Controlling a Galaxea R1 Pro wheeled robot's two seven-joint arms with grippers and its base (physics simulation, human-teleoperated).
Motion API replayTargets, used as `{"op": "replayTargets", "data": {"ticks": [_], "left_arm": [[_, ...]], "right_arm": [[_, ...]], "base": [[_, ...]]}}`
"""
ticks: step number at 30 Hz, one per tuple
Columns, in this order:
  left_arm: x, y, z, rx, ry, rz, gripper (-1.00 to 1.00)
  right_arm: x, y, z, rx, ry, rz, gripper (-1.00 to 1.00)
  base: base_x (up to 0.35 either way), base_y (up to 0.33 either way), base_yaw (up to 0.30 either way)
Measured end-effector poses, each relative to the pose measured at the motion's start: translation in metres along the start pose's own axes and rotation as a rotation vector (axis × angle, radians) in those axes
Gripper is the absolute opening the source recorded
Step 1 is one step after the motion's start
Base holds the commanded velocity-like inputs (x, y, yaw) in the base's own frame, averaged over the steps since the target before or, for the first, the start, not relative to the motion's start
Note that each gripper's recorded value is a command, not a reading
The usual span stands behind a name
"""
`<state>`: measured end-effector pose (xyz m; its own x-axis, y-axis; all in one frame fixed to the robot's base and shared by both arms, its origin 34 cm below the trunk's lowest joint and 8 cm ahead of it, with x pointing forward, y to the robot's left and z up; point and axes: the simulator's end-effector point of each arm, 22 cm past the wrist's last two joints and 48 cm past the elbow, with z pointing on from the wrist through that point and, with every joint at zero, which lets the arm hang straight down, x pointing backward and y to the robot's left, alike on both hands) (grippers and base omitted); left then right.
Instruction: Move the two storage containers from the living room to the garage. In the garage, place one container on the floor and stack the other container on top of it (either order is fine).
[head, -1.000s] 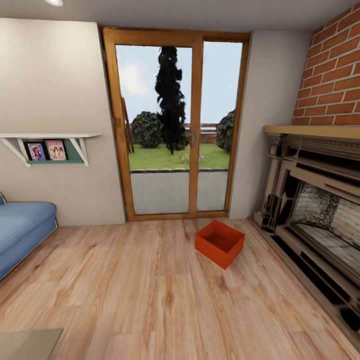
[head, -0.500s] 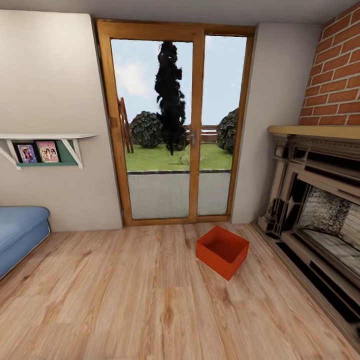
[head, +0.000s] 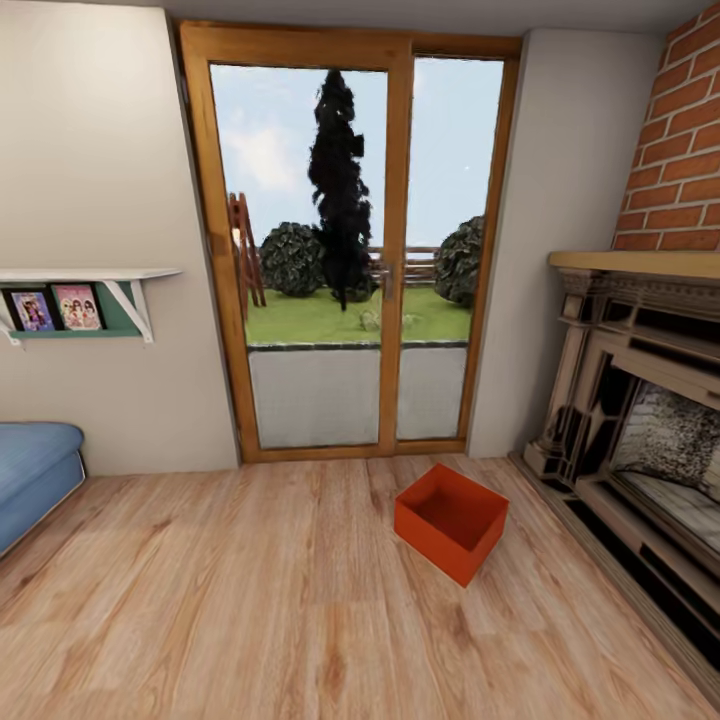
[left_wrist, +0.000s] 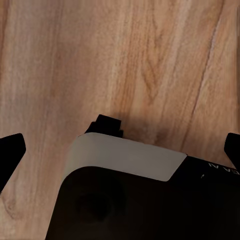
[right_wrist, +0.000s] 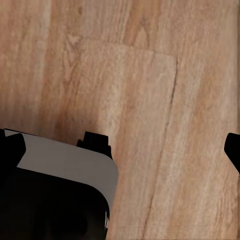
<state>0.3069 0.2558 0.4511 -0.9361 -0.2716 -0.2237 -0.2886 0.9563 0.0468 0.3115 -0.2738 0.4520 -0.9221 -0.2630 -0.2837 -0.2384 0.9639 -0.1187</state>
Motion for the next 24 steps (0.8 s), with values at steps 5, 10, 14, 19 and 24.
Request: {"op": "replayTargets", "data": {"ticks": [5, 10, 14, 19, 24], "left_arm": [[0.0000, -0.0002, 0.0000, 0.000, 0.000, 0.000, 1.00], [0.0005, 0.0001, 0.0000, 0.000, 0.001, 0.000, 1.00], [0.0002, -0.0007, -0.0001, 0.001, 0.001, 0.001, 1.00], [0.0002, -0.0005, -0.0001, 0.001, 0.000, 0.000, 1.00], [0.0002, -0.0008, -0.0001, 0.001, 0.000, 0.000, 1.00]], "right_arm": [[0.0000, 0.0000, 0.0000, 0.000, 0.000, 0.001, 1.00], [-0.0001, -0.0006, 0.0000, 0.001, -0.001, 0.001, 1.00], [-0.0004, -0.0004, 0.0000, 0.002, -0.002, 0.005, 1.00], [-0.0005, -0.0008, 0.0000, 0.008, -0.001, 0.017, 1.00], [-0.0005, -0.0014, 0.0000, 0.010, -0.001, 0.023, 1.00]], "base": [[0.326, 0.000, 0.000], [0.326, 0.000, 0.000], [0.326, 0.000, 0.000], [0.326, 0.000, 0.000], [0.326, 0.000, 0.000]]}}
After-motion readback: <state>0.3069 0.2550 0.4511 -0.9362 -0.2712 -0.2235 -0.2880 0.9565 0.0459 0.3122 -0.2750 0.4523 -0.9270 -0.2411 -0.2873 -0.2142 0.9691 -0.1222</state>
